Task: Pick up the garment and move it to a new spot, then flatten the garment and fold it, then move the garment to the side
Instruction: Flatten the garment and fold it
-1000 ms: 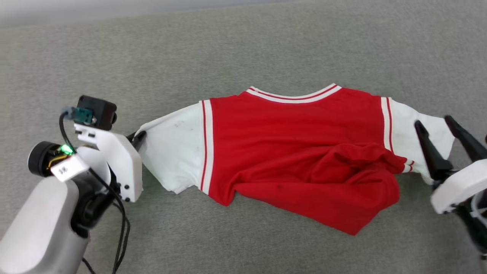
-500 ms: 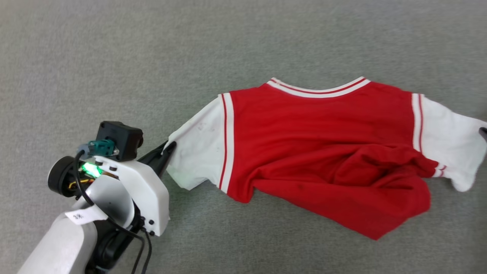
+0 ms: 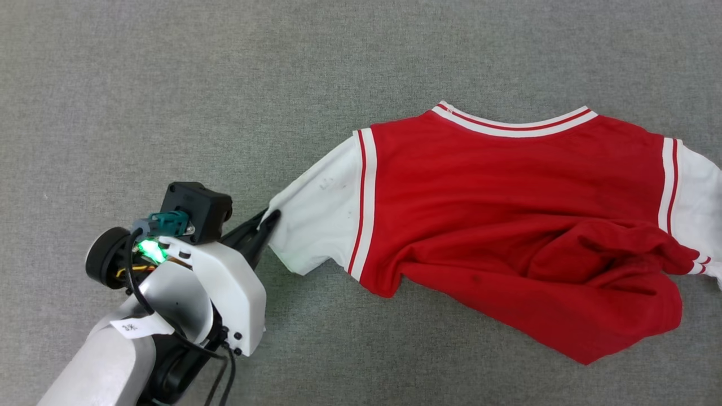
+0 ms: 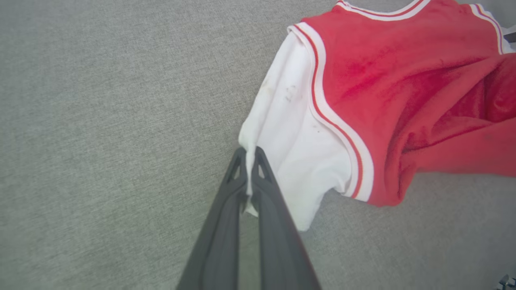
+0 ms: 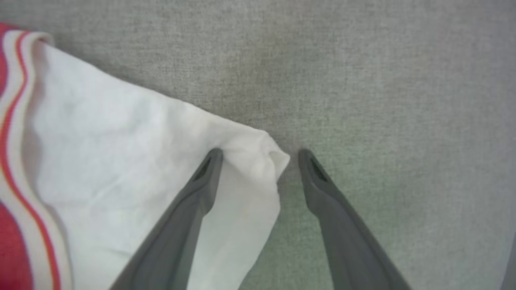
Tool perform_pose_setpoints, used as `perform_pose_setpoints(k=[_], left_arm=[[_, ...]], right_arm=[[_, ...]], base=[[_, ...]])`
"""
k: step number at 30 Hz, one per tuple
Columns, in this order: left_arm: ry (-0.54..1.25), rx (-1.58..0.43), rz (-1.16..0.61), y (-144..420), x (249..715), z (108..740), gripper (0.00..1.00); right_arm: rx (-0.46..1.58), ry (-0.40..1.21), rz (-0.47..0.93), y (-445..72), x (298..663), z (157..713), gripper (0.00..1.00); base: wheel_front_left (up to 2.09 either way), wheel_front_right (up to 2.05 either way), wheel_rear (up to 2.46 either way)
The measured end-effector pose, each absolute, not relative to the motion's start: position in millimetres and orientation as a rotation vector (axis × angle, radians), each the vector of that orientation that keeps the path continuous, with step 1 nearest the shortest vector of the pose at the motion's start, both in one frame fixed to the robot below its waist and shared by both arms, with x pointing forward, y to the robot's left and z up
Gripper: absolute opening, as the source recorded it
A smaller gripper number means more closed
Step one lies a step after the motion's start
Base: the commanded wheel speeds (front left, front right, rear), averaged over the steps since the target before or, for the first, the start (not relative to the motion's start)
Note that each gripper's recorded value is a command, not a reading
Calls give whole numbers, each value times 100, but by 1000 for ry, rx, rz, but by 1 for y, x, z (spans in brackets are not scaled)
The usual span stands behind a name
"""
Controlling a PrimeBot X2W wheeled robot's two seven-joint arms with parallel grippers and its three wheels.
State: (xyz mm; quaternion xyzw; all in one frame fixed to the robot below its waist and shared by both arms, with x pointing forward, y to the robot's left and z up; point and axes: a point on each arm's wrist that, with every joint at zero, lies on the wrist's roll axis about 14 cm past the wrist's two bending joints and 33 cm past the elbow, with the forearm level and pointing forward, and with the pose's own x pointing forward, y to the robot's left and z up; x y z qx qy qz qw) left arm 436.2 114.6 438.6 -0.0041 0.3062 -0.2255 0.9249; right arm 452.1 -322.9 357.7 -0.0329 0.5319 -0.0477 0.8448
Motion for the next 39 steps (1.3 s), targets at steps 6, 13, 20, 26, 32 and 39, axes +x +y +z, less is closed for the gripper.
perform_pose_setpoints(k=[6, 13, 20, 26, 32, 39], left_arm=[[633, 3, -443, 121, 437, 437, 0], [549, 18, -401, 129, 443, 457, 0], [353, 43, -354, 137, 448, 511, 0], [151, 73, -291, 150, 447, 567, 0], [-44, 91, -225, 166, 438, 627, 0], [-226, 123, -164, 185, 439, 684, 0]], right_arm=[[-71, 1074, -63, -312, 454, 355, 0], [-80, 913, -62, -315, 467, 386, 0], [-89, 624, -70, -322, 490, 473, 0], [-101, 382, -51, -320, 495, 555, 0], [-95, 205, -29, -313, 487, 623, 0], [-79, 44, -13, -303, 485, 679, 0]], base=[[0, 0, 0], [0, 0, 0], [0, 0, 0], [0, 0, 0], [0, 0, 0], [0, 0, 0]])
